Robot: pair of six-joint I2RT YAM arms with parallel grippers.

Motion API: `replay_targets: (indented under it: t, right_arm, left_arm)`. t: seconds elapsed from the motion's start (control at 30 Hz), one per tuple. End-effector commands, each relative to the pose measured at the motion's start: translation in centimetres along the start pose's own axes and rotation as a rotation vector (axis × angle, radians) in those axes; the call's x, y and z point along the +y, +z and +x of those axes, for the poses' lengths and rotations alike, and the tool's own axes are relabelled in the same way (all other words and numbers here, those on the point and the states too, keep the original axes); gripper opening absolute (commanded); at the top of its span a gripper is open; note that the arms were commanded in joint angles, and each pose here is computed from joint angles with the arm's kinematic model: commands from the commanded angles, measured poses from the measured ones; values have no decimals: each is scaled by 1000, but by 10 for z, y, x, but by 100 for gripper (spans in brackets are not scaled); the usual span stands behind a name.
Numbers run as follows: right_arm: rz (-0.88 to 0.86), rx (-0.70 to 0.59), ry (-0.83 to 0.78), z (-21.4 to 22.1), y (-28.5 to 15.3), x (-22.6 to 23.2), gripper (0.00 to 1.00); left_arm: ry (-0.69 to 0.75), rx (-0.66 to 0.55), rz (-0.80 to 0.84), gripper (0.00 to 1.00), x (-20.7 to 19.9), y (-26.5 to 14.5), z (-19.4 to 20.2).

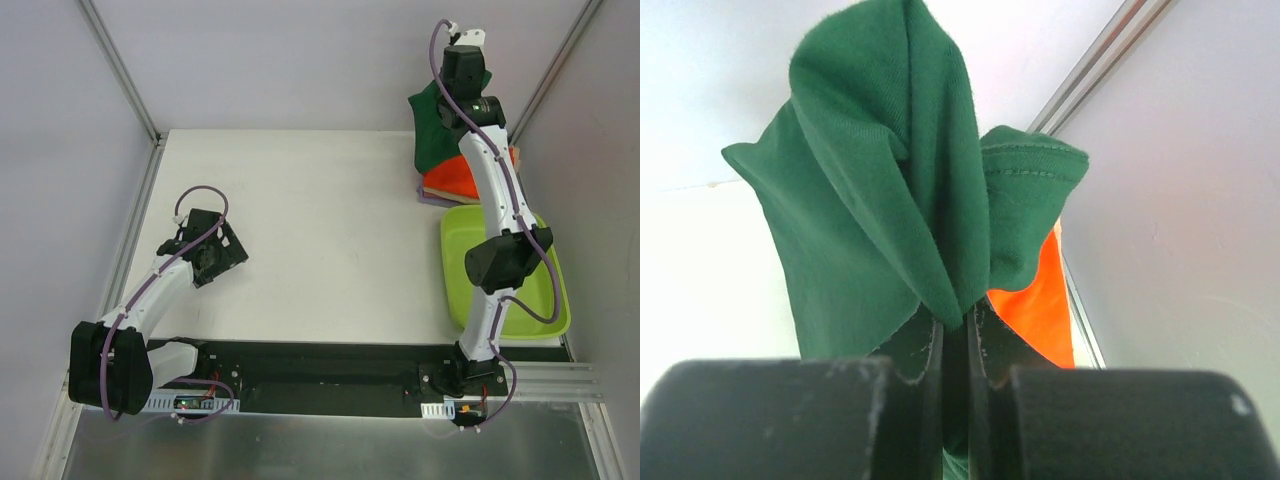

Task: Fold and stack the t-shirts
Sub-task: Put the neatly folded tshirt into the corner of the board with the right arm

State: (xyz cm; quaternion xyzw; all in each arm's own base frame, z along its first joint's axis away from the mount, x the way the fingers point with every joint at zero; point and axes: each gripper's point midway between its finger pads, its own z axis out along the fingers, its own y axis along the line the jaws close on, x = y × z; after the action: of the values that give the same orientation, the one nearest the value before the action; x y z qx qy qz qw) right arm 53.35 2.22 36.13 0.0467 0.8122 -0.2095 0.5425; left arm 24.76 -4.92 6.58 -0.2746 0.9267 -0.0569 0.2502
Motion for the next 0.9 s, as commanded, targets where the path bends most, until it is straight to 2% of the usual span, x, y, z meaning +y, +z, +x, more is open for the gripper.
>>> replay_targets:
  t: [0.0,0.23,0.4,0.67,0.87]
  right_arm:
    - [28,-112,122,-41,-30,-35,1]
    - [-43,-24,97,-8,-2,-18,1]
    - [-29,3,90,2,11,-20,1]
    - [-201,-69,103,-25,-3,10,1]
    - [-191,-103,37,-32,-13,16,1]
  left_arm:
    - [-18,-19,-1,99,-3,-5,-9]
    - [-15,-19,-4,99,-2,-5,-8]
    - [-14,-21,-9,99,-1,-4,-9]
    - [-17,-14,-10,99,-3,-3,-11]
    - [-5,-17,-11,99,-2,-3,-10]
